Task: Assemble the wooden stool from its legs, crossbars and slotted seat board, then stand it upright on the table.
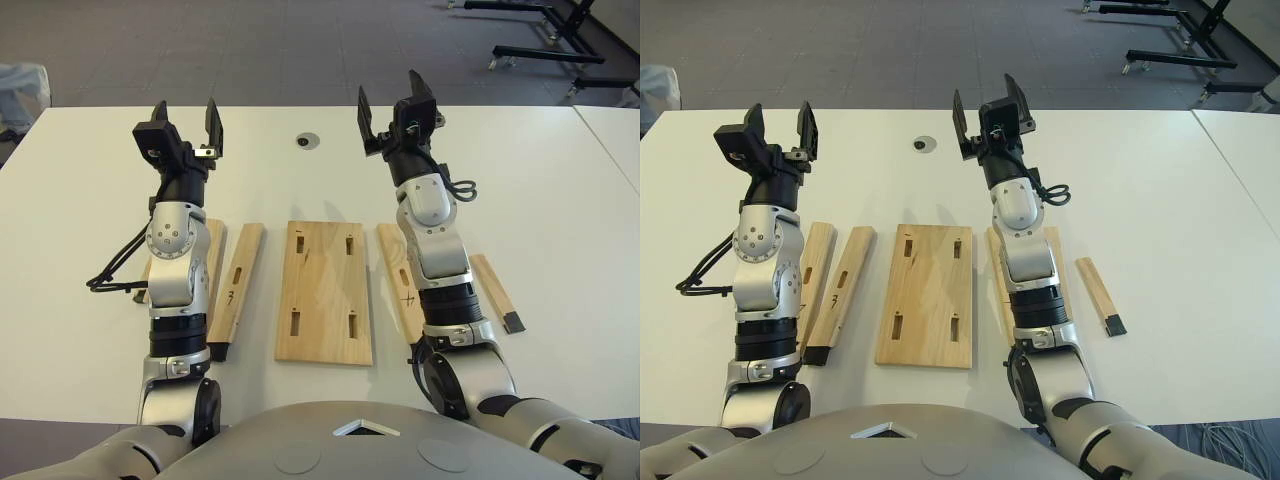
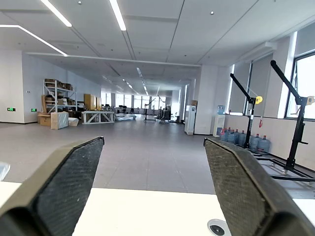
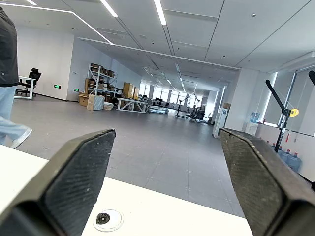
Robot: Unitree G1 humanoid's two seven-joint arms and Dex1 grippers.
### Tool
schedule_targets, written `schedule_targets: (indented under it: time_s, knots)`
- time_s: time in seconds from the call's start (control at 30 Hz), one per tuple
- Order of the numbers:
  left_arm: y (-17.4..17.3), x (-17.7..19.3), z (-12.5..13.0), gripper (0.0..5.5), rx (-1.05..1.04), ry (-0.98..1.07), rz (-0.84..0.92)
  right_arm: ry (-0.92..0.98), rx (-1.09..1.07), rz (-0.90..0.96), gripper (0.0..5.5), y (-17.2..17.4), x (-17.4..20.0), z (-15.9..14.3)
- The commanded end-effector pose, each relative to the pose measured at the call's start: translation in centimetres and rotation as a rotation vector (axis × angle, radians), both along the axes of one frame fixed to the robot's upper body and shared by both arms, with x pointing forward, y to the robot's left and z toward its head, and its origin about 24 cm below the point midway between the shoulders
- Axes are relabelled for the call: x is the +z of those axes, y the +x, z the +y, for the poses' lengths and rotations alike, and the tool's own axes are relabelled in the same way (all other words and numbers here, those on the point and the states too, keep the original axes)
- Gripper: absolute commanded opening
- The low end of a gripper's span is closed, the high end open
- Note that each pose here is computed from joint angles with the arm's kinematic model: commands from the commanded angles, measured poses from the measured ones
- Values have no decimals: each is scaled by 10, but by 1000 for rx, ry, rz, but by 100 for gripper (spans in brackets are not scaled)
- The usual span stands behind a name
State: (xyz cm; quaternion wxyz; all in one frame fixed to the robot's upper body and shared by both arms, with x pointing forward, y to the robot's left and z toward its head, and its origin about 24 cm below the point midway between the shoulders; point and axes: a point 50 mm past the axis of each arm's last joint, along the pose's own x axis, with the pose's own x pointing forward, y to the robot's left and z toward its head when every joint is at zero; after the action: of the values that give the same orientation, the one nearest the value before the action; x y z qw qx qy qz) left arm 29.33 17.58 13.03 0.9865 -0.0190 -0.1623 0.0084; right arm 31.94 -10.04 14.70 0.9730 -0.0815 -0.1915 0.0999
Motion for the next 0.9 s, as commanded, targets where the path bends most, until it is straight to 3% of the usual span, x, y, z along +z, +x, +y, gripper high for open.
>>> schedule_targets:
  time_s: [0.03,0.33,0.47,0.9]
  knots:
    - [5,3,-4,371,-7,9,-5,4,15,18,386,2,-1,0]
    - [4,-12,-9,371,7,-28,19,-15,54,-5,386,10,2,6]
    - [8,-9,-18,371,-33,33,-12,-14,60,-24,386,15,6,8]
    - [14,3,-14,371,-27,34,-73,1,63,-56,386,19,10,14]
